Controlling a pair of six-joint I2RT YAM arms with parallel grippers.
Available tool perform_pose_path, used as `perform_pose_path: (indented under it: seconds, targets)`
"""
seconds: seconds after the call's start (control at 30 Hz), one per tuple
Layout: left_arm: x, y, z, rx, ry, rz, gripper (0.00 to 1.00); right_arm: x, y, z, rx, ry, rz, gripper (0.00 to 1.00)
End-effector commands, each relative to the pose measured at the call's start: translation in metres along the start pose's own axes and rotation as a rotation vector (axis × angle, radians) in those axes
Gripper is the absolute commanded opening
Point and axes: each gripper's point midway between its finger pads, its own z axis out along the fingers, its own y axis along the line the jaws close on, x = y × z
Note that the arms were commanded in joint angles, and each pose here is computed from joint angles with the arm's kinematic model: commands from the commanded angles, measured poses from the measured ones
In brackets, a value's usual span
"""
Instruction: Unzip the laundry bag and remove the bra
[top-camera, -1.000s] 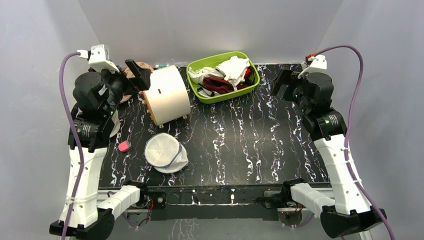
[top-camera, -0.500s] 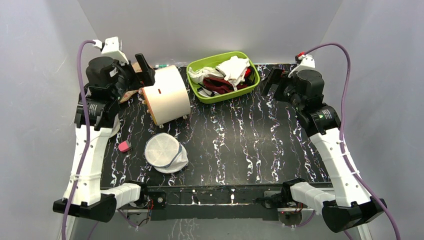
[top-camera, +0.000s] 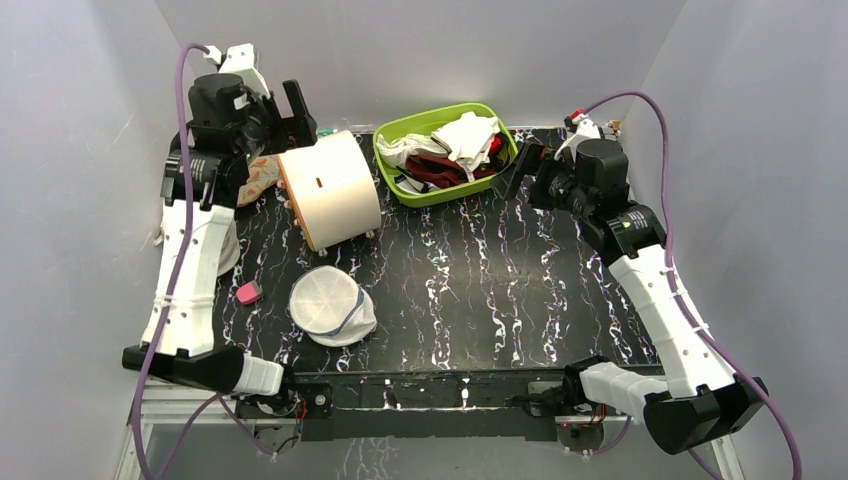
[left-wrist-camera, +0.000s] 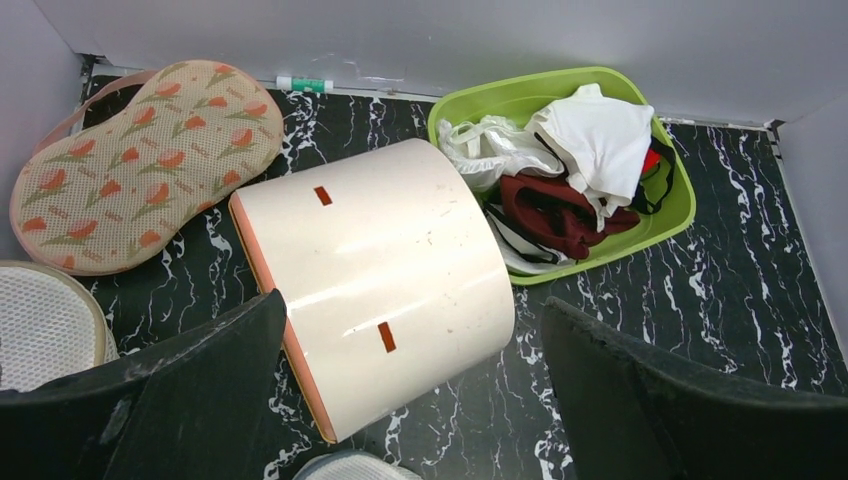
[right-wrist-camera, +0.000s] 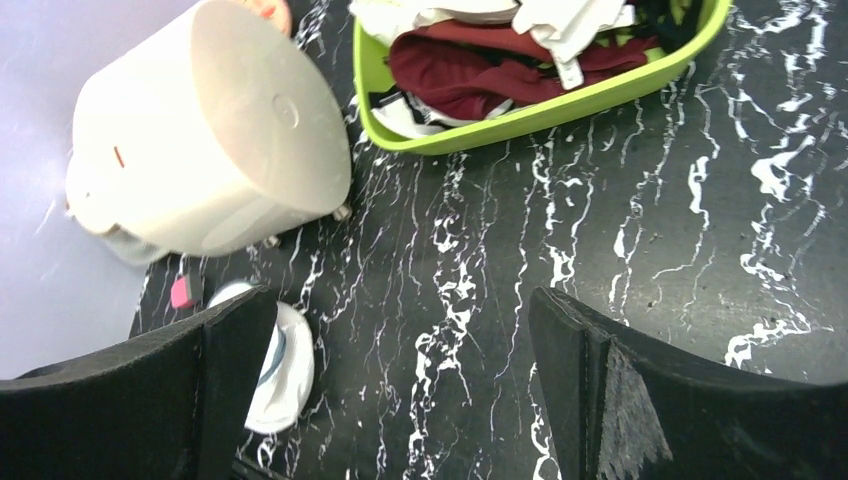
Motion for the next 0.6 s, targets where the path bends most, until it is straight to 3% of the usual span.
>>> perform_pose_path:
  seconds: [0.0,0.23,0.4,0.57]
  targets:
    - [-0.015,0.01,0.004,-0.064,-0.013,0.014,0.98,-0.005,0.029,-0.013,-0.163,-0.012,-0.115,0.98]
    - [-0.046,0.068,0.026,-0.188,-0.052,-0.122,0.98,0.023,0.014,-0.007,-0.116,0.13,-0.148,0.98]
    - [-0.069,0.111,0.047,-0.275,-0.124,-0.239,0.98,0.032,0.028,-0.011,-0.216,0.158,-0.148,0.98]
    - [-0.046,0.17,0.102,-0.366,-0.049,-0.329,0.98,0.034,0.039,-0.016,-0.287,0.152,-0.151,0.98]
